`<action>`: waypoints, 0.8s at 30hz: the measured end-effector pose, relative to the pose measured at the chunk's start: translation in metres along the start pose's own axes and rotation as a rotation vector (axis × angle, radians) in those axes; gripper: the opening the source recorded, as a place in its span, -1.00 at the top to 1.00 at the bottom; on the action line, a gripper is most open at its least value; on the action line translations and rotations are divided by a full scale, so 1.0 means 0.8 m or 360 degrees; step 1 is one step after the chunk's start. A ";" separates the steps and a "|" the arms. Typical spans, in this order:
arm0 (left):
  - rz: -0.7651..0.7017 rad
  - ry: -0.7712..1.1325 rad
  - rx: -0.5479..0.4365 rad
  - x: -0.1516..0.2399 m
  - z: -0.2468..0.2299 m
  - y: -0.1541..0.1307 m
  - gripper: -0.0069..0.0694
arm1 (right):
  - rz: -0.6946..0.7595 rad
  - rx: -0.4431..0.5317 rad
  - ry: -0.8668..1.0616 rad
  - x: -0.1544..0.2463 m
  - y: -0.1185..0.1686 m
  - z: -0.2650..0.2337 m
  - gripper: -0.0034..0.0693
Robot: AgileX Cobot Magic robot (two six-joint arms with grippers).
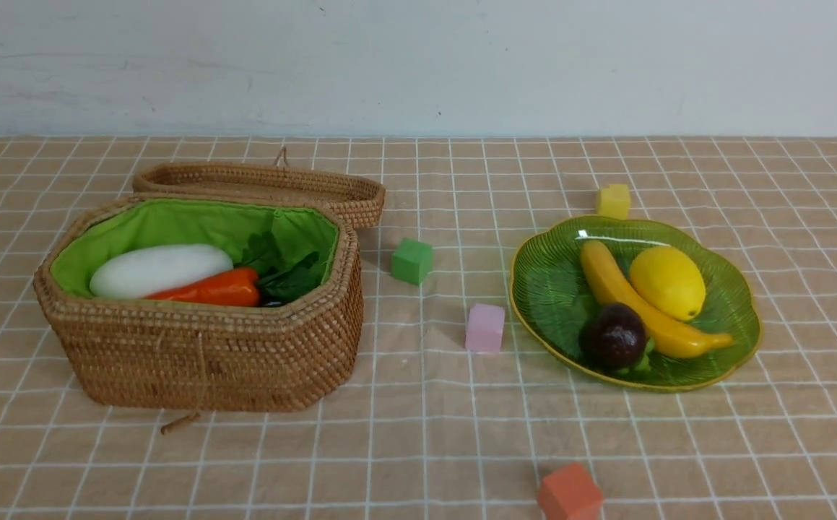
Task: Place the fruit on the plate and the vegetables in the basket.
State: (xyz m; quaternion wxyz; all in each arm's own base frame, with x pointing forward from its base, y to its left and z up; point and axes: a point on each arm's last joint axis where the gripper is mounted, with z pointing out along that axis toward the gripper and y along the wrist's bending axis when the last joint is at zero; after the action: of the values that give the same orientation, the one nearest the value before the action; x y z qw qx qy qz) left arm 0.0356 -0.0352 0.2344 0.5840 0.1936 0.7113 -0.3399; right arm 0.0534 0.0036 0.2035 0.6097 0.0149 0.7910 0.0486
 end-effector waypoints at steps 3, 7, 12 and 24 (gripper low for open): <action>0.0000 0.0003 -0.0001 0.000 0.000 0.000 0.85 | 0.0001 0.0045 0.0072 0.034 -0.005 0.008 0.93; 0.0000 0.0005 -0.0002 0.000 0.000 0.000 0.85 | -0.0003 0.0047 0.0071 0.035 -0.005 0.008 0.93; 0.0000 0.0008 -0.0003 0.001 0.000 0.000 0.85 | 0.0012 0.0038 0.0069 0.035 -0.004 0.007 0.93; 0.0002 0.0008 -0.0003 0.001 0.000 0.000 0.84 | 0.0018 0.0036 0.0069 0.035 -0.004 0.007 0.93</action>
State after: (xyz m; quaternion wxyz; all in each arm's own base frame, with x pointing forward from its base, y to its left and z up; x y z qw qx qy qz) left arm 0.0355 -0.0350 0.2338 0.5828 0.1943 0.7129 -0.3382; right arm 0.0522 0.0031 0.1747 0.5920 0.0253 0.8044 0.0435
